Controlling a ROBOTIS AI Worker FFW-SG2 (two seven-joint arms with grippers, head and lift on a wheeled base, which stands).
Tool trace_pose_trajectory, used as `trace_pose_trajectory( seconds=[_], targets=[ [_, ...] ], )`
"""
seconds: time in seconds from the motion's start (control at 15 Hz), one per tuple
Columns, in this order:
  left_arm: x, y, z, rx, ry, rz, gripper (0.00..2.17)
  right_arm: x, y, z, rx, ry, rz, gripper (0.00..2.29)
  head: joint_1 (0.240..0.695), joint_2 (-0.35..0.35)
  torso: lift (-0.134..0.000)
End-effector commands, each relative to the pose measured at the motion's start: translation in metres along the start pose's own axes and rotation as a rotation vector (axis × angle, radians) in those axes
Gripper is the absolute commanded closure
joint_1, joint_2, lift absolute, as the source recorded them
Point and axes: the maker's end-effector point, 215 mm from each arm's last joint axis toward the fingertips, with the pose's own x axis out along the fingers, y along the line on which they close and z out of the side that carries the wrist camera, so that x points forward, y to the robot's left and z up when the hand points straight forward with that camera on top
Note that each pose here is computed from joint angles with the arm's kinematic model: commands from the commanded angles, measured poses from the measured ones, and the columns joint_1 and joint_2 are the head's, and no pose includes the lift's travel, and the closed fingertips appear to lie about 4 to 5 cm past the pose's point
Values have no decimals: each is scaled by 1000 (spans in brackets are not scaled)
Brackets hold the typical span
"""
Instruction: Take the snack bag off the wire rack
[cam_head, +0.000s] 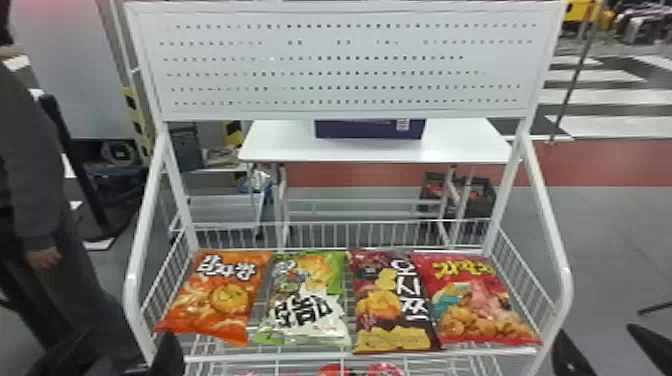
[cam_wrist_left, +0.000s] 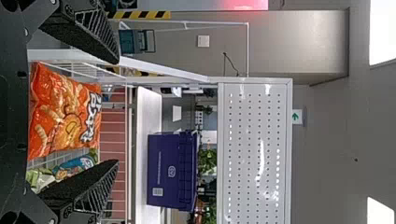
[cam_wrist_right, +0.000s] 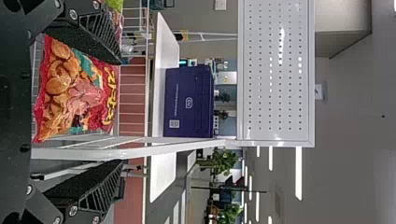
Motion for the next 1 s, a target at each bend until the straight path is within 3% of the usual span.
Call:
trace_pose_trajectory(
  seconds=[0.0, 0.67, 0.93],
  targets=[
    [0, 2, 0, 2, -1, 4, 134, 0, 0, 0, -1, 0, 1, 154, 499, 0, 0],
    [0, 2, 1, 4, -1, 8, 134, 4, 1, -2, -1, -1, 3, 174, 499, 0, 0],
    [-3, -4, 0, 8, 1, 1, 134, 51, 31, -33, 0, 40, 45, 174, 499, 0, 0]
  ],
)
